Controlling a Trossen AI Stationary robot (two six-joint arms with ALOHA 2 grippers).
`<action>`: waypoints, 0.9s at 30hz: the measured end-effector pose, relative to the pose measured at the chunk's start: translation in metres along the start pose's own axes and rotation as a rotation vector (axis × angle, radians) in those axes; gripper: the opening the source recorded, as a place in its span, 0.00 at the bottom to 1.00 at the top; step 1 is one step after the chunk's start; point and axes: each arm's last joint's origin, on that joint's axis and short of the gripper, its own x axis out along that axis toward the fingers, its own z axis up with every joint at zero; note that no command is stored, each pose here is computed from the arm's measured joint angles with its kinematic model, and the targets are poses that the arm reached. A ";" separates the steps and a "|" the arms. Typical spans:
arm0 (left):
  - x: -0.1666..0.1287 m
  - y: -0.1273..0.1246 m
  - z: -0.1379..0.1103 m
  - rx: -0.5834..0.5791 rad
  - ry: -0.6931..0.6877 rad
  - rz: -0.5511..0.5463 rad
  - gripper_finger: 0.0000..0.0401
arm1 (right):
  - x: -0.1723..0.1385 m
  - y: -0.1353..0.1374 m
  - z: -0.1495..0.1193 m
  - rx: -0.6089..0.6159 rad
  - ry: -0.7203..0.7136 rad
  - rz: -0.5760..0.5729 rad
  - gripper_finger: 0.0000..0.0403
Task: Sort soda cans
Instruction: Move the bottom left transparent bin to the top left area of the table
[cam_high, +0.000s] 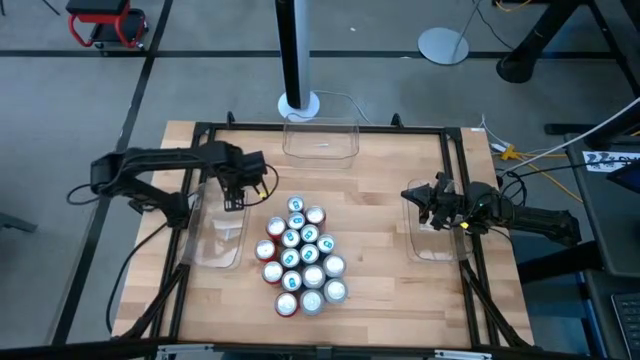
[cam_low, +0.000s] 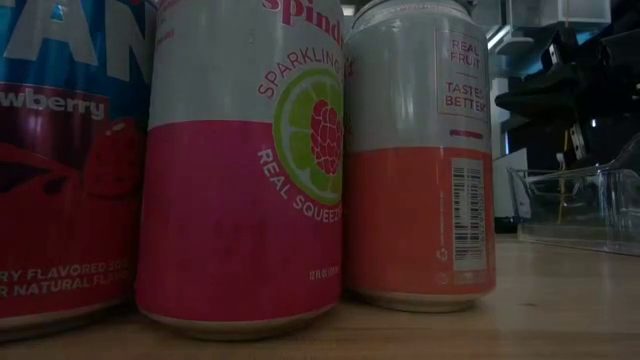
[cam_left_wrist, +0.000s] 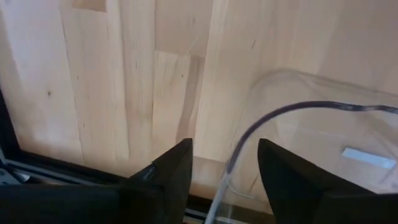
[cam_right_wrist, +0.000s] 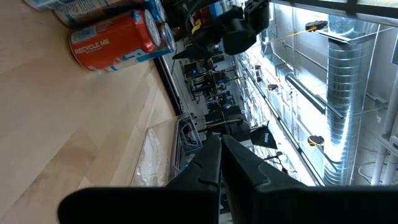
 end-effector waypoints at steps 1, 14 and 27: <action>0.001 0.000 0.001 0.002 0.006 -0.001 0.38 | 0.000 0.000 0.000 0.000 0.001 0.000 0.04; 0.006 0.009 0.005 0.122 0.002 0.050 0.03 | 0.000 0.000 0.000 0.000 0.001 0.002 0.04; 0.010 0.048 0.012 0.153 -0.071 0.255 0.01 | 0.000 0.000 0.000 -0.027 0.010 -0.001 0.04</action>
